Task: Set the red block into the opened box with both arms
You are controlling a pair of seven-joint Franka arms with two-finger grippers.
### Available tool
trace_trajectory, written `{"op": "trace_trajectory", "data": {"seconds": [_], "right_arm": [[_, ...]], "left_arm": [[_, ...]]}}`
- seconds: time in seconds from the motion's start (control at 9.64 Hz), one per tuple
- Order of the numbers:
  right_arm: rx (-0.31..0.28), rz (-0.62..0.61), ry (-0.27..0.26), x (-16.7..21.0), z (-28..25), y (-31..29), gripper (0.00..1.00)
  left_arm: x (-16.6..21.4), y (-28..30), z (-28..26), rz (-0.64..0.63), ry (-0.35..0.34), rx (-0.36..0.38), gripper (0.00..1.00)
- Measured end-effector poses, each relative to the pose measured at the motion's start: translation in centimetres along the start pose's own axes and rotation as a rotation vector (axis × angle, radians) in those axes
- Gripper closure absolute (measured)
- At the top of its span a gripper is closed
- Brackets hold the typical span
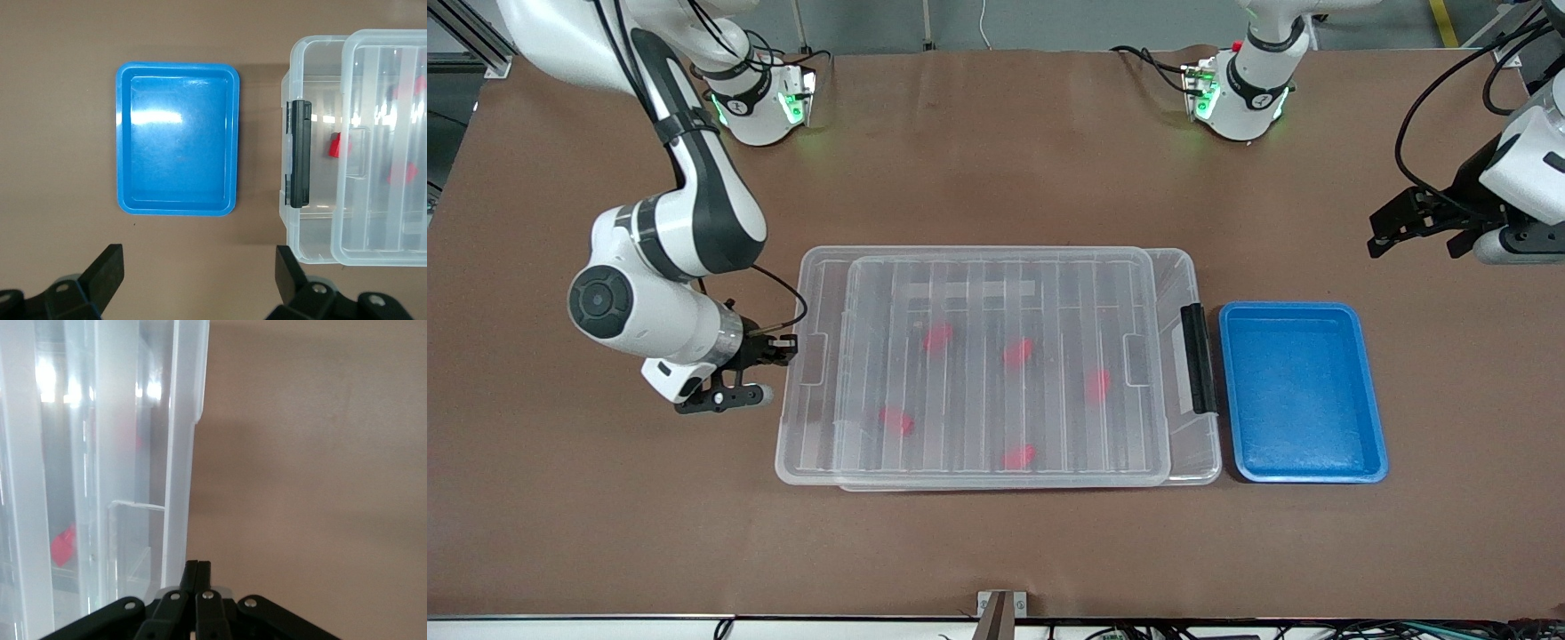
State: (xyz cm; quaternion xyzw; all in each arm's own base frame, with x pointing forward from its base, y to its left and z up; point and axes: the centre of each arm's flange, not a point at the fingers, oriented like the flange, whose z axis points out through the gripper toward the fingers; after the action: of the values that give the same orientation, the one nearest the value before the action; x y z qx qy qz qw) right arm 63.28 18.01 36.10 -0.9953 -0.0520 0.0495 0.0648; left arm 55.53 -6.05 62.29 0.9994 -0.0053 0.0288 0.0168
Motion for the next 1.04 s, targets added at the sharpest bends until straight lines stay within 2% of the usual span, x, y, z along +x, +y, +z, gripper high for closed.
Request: {"op": "trace_trajectory", "data": {"seconds": [0.83,0.93,1.04], "right_arm": [[-0.001,-0.003,0.001,0.2,0.5,-1.7,0.98],[-0.02,0.0,0.004,0.4,0.1,-1.1,0.95],[-0.07,0.021,0.014,0.8,-1.3,1.3,0.91]], "left_arm": [[0.0,0.0,0.2,0.001,-0.006,0.0,0.0],[0.0,0.0,0.1,0.001,-0.006,0.0,0.0],[0.0,0.0,0.1,0.001,-0.006,0.0,0.0]]}}
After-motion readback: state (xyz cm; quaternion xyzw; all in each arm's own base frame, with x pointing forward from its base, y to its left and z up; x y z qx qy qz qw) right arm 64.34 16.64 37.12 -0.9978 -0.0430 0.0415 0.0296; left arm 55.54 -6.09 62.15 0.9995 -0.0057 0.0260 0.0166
